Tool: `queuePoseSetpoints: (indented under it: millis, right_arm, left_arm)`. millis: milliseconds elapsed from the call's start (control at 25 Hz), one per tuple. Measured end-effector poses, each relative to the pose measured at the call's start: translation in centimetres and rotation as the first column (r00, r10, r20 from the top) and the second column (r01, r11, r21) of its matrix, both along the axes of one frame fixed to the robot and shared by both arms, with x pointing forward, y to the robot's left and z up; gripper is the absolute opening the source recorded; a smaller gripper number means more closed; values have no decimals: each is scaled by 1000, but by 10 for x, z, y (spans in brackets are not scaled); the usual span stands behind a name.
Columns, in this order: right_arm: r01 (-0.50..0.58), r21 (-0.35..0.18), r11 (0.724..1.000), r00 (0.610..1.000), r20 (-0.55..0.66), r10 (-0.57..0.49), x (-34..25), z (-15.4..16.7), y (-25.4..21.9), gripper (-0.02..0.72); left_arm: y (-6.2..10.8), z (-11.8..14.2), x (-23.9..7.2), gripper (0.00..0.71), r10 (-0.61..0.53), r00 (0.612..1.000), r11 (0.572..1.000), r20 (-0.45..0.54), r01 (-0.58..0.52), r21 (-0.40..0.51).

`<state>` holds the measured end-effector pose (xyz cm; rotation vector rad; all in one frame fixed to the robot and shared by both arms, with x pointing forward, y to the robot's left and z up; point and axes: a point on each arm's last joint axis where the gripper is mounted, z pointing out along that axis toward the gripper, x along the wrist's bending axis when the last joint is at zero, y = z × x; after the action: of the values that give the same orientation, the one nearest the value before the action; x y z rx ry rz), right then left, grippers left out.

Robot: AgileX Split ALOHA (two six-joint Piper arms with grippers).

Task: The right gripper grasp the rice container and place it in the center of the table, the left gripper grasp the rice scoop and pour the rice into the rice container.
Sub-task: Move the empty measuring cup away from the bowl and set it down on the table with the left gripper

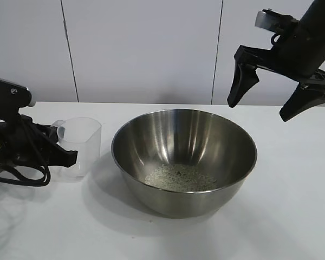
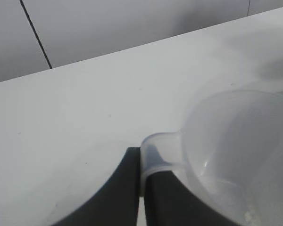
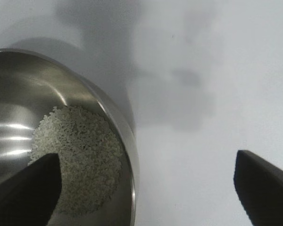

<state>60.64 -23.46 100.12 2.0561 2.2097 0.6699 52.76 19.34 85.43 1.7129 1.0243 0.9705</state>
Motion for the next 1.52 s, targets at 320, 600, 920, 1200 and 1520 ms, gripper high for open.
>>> queuePoseSetpoints:
  millis: [320,600,920,1200,1520]
  right_arm:
    - [0,0,1000,1000,0,0,0,0,0,683]
    - [0,0,1000,1000,0,0,0,0,0,683]
    - [0,0,1000,1000,0,0,0,0,0,683]
    - [0,0,1000,1000,0,0,0,0,0,683]
    - [0,0,1000,1000,0,0,0,0,0,683]
  left_arm:
    - [1,-3,-1,10,6,1000,1000,-30,-5,9]
    - [3,-5,-1,17,26,998,1000,-60,-25,16]
    - [6,-7,-1,64,70,994,998,-79,-69,14]
    - [7,-7,-1,400,71,994,997,-79,-70,14]
    - [8,-15,-5,571,73,982,997,-172,-67,43]
